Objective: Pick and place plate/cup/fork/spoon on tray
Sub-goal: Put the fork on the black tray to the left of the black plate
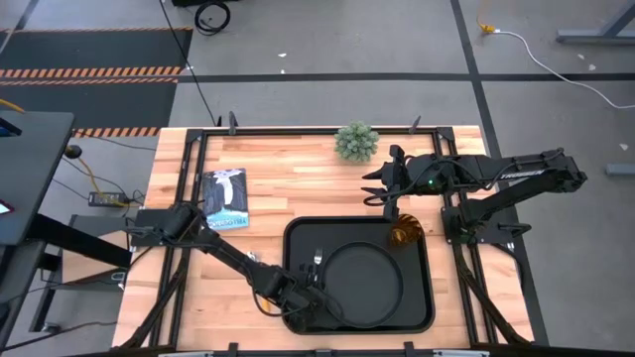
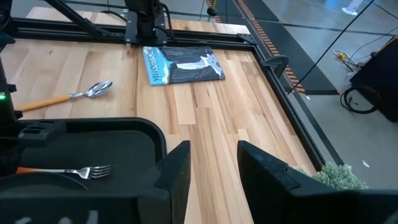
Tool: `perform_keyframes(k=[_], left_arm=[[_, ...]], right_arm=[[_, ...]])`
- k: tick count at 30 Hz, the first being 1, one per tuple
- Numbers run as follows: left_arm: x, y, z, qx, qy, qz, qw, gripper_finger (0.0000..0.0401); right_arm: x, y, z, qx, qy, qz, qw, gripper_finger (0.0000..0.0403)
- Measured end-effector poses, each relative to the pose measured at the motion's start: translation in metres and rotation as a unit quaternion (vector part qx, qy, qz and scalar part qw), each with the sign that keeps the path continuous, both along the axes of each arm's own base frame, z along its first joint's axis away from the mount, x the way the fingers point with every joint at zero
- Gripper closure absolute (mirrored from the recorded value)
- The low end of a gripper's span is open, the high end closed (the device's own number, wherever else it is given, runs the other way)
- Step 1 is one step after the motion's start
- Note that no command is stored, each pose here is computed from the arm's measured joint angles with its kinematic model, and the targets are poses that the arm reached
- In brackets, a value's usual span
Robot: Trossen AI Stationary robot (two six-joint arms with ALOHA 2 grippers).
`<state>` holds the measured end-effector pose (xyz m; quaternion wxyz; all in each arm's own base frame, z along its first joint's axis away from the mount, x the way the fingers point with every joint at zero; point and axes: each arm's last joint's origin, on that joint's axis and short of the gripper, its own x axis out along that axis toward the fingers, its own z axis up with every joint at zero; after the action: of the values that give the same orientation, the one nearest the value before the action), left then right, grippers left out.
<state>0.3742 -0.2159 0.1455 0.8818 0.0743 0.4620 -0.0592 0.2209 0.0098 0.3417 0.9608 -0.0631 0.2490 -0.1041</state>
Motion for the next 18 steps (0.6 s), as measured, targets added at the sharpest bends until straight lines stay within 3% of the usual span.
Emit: perform_keyframes(k=[6,18], left_arm=[[-0.002,0.007,0.005,0.052,-0.01,0.027,0.998,0.0338],[-0.004,0.023,0.001,0.085,0.028,0.066,0.994,0.0368]], right_arm=[[0.0,0.0,0.0,0.001,0.0,0.001,1.0,0.0265],[0.0,0.0,0.0,0.004,-0.002,0.003,1.0,0.0265]])
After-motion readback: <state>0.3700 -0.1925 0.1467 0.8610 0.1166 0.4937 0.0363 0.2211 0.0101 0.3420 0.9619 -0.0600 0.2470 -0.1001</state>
